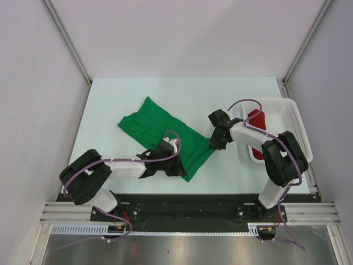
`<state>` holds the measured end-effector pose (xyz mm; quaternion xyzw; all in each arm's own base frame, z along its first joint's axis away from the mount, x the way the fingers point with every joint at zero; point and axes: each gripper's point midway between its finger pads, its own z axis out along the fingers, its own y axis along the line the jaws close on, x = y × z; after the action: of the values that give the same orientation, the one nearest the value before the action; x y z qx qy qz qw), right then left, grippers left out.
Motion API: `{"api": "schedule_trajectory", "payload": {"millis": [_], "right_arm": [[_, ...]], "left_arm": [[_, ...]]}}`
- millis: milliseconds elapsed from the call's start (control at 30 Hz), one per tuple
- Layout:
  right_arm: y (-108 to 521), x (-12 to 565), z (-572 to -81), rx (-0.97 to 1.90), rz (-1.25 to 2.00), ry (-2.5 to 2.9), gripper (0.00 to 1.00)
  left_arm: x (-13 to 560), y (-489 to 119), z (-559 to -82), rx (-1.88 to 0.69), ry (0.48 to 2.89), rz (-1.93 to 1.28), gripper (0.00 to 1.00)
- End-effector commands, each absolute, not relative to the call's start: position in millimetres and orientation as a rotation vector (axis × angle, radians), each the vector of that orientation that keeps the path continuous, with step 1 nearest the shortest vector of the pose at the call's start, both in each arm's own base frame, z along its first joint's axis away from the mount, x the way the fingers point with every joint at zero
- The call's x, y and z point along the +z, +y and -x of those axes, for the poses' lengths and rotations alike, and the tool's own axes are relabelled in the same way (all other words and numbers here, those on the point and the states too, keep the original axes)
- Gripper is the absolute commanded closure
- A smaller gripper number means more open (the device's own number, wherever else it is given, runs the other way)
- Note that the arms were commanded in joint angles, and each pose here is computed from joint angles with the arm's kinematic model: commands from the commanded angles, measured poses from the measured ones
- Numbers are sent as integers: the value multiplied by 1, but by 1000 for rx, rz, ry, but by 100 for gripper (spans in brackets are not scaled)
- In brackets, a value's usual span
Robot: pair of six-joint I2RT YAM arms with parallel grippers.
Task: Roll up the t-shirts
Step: Roll the T-shirt to the center of the board.
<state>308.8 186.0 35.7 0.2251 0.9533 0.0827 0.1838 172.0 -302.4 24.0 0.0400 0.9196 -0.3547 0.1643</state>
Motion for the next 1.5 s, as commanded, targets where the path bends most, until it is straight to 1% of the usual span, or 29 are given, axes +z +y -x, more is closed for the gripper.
{"api": "schedule_trajectory", "payload": {"millis": [0, 100, 133, 200, 367, 467, 500, 567, 600, 700, 767, 933, 1100, 1167, 1267, 1467], "right_arm": [[190, 41, -327, 233, -632, 2661, 81], [192, 42, -328, 240, -637, 2669, 81], [195, 45, -329, 248, -638, 2673, 83], [193, 50, -326, 232, -637, 2675, 85], [179, 59, -324, 157, -625, 2646, 81], [174, 59, -323, 124, -605, 2648, 73], [173, 60, -323, 121, -599, 2647, 66], [170, 63, -322, 98, -569, 2640, 62], [170, 66, -322, 89, -553, 2630, 57], [168, 86, -321, 83, -501, 2565, 52], [169, 96, -322, 110, -490, 2524, 45], [167, 102, -316, 197, -464, 2483, 46], [167, 95, -313, 197, -395, 2498, 48], [169, 92, -313, 214, -376, 2502, 47], [171, 89, -317, 224, -339, 2500, 43], [173, 82, -326, 259, -297, 2510, 42]], "left_arm": [[23, -296, -178, -966, 2611, -127, 100], [24, -297, -178, -971, 2604, -135, 100], [25, -297, -177, -977, 2603, -144, 100], [27, -298, -176, -991, 2596, -168, 100], [33, -299, -175, -1008, 2580, -187, 100], [33, -298, -176, -1004, 2578, -180, 100], [33, -298, -176, -1006, 2577, -178, 100], [34, -298, -177, -999, 2574, -167, 100], [34, -297, -178, -997, 2574, -161, 100], [34, -298, -179, -997, 2574, -156, 100], [35, -299, -179, -1000, 2572, -153, 100], [35, -299, -179, -999, 2574, -151, 100], [34, -298, -179, -994, 2578, -151, 100], [34, -297, -179, -990, 2582, -151, 100], [35, -297, -179, -985, 2583, -153, 100], [38, -297, -180, -981, 2579, -158, 100]]}}
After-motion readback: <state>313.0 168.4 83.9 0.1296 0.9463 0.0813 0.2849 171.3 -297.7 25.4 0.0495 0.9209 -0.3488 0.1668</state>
